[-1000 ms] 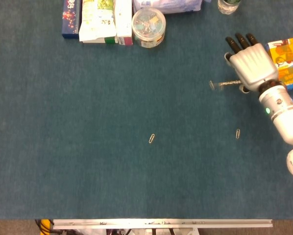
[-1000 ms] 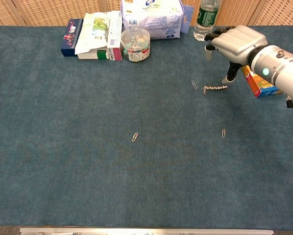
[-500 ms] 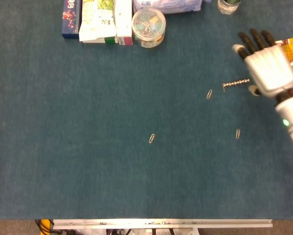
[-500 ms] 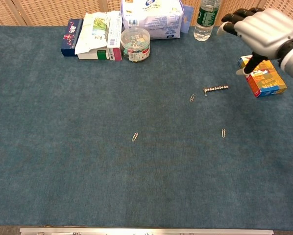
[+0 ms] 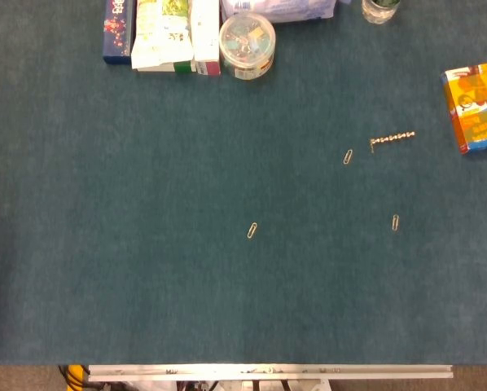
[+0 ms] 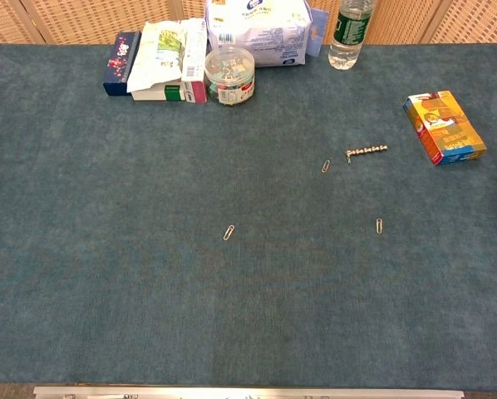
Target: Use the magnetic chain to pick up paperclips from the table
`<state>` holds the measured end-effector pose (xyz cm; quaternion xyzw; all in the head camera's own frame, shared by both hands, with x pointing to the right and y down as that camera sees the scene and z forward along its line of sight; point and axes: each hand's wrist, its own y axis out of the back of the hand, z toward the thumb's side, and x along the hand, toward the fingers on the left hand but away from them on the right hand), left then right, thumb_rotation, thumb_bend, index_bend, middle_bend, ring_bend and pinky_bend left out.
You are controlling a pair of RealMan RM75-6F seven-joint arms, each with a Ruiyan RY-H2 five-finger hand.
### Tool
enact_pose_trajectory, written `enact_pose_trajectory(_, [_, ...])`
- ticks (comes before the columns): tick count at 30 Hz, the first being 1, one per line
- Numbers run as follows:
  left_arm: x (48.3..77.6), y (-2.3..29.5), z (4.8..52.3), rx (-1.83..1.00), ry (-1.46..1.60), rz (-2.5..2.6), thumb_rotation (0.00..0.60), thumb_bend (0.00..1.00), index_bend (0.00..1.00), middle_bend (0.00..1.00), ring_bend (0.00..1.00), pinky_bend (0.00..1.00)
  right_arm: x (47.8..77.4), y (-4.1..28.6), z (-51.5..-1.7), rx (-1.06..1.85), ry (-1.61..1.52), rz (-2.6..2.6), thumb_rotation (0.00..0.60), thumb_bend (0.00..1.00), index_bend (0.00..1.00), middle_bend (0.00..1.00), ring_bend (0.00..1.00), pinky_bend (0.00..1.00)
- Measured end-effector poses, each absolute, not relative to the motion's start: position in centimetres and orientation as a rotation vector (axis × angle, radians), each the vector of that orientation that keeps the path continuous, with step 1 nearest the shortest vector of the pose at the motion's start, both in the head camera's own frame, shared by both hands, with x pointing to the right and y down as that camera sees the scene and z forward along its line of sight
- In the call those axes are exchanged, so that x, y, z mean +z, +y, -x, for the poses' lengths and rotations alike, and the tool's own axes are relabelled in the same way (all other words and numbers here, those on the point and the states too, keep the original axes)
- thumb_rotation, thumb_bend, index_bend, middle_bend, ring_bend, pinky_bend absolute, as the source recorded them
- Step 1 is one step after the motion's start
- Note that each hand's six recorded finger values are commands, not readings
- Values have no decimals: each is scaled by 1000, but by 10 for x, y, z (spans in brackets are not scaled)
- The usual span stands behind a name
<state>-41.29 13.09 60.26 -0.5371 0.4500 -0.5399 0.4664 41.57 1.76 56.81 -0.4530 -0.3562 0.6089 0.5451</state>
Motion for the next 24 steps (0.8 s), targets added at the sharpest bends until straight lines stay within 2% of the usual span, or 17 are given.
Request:
enact_pose_trajectory(12, [607,126,409,-1311,1106,1310,600,331,626,267,22,22,560,67,-464,1516,-981,1050,600,41,237,119,0,113])
enact_pose_trajectory(24, [609,130,412,-1332,1107,1293,600,331,626,267,22,23,564,77,-469,1510,-1007,1105,600,40,237,119,0,114])
